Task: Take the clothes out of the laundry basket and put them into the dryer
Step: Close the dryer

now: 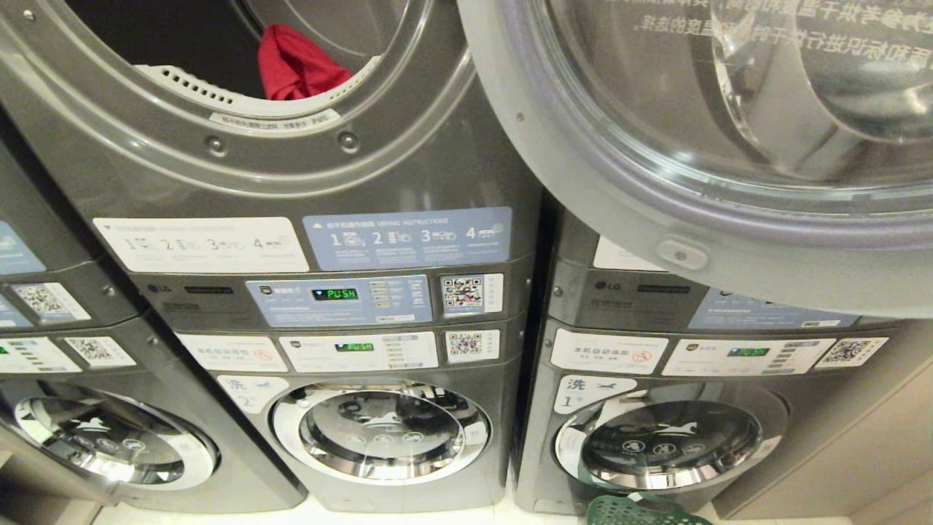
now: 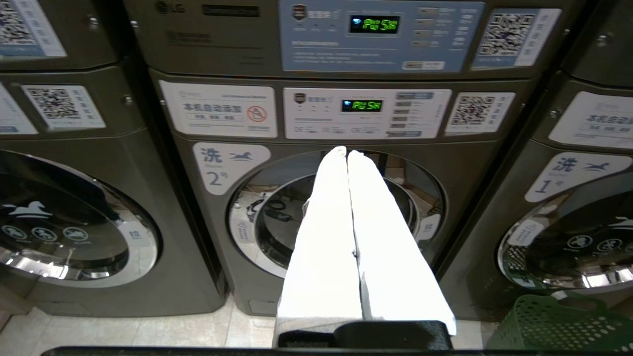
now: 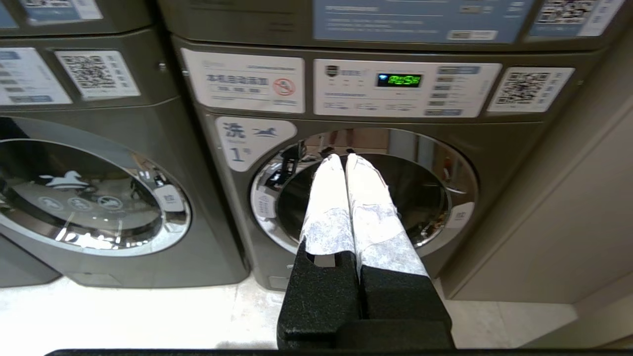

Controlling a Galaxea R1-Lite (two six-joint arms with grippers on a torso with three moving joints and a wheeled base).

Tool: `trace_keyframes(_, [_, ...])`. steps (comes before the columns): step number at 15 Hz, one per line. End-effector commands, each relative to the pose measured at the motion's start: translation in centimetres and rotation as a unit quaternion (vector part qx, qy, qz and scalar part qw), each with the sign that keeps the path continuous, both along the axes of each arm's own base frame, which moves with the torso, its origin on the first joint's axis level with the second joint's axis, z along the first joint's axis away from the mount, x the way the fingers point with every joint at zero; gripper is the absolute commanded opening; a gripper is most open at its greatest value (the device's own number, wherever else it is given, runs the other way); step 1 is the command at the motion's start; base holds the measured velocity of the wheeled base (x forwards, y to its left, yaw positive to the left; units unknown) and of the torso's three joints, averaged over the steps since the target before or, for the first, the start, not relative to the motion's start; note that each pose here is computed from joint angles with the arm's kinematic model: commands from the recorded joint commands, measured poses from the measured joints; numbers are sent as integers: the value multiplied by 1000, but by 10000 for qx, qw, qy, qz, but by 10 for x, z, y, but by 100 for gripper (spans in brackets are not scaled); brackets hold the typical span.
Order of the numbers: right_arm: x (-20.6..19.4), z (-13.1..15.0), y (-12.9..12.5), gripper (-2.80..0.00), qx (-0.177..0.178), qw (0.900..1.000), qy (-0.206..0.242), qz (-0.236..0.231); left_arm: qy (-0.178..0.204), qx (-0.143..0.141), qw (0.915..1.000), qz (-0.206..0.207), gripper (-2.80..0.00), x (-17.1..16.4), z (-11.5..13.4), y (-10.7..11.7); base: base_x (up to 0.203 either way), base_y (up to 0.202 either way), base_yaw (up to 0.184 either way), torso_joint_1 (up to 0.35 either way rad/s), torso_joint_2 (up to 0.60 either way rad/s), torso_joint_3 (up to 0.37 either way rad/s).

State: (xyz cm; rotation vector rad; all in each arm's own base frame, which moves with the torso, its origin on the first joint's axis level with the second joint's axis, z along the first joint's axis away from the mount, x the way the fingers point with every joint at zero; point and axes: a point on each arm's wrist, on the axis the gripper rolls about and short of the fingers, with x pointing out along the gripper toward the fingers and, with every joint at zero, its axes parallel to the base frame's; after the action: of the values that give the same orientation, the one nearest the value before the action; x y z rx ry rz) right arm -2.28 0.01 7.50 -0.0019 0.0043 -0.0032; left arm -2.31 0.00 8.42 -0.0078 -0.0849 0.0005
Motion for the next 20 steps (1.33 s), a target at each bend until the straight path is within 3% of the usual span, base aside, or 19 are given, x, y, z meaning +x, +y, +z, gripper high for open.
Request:
trace_keyframes(1, [0, 0, 0, -280, -6, 10000, 9, 1, 148, -1, 9999, 3, -280, 2, -9, 0, 0, -196, 1, 3, 2, 7])
trace_keyframes(5, [0, 0, 0, -280, -6, 10000, 9, 1, 148, -7, 9999, 3, -280, 2, -9, 0, 0, -170, 2, 2, 1, 1])
trace_keyframes(10, [0, 0, 0, -280, -13, 10000, 9, 1, 148, -7, 9999, 3, -280, 2, -9, 0, 0, 0, 0, 2, 1, 27])
trace_keyframes(20, [0, 0, 0, -280, -13, 10000, 9, 3, 148, -7, 9999, 3, -280, 2, -9, 0, 0, 0, 0, 1, 5, 193])
